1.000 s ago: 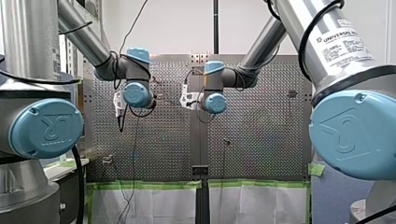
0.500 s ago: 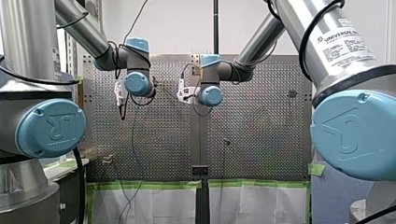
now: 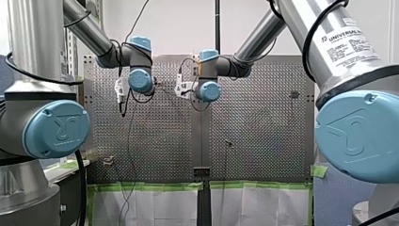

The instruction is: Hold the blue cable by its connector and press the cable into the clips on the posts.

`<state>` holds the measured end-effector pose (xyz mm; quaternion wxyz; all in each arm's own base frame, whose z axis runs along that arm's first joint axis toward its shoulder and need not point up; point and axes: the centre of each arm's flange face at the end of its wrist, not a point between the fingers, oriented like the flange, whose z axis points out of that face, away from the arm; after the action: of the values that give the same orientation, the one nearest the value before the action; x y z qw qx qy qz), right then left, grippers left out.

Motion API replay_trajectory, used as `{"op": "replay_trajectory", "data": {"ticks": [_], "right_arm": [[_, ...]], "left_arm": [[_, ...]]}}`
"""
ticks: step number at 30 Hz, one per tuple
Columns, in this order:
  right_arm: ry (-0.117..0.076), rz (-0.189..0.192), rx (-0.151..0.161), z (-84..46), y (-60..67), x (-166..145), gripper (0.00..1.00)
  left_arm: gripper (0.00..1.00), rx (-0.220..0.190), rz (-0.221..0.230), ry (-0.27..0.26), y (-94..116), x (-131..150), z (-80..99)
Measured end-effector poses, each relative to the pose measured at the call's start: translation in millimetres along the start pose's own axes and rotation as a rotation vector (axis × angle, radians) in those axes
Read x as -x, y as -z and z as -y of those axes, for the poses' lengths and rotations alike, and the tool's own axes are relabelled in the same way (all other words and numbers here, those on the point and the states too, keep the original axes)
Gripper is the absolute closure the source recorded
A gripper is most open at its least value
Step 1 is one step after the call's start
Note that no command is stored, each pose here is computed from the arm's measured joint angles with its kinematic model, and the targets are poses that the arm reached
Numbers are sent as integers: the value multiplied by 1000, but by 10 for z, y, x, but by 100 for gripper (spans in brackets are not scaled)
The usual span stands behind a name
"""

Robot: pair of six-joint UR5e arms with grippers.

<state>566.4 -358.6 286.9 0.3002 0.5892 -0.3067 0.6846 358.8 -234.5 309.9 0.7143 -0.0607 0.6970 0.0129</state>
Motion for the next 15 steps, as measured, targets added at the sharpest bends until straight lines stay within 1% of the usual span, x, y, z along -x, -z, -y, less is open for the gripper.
{"op": "replay_trajectory", "data": {"ticks": [4,11,15], "right_arm": [[-8,-5,1,-7,-40,-49,100],[-40,-10,1,-65,-136,-158,100],[-49,-11,4,-100,-192,-232,100]], "left_arm": [[99,0,5,6,-75,78,11],[99,3,12,12,-204,222,11],[99,-6,-2,5,-295,239,35]]}}
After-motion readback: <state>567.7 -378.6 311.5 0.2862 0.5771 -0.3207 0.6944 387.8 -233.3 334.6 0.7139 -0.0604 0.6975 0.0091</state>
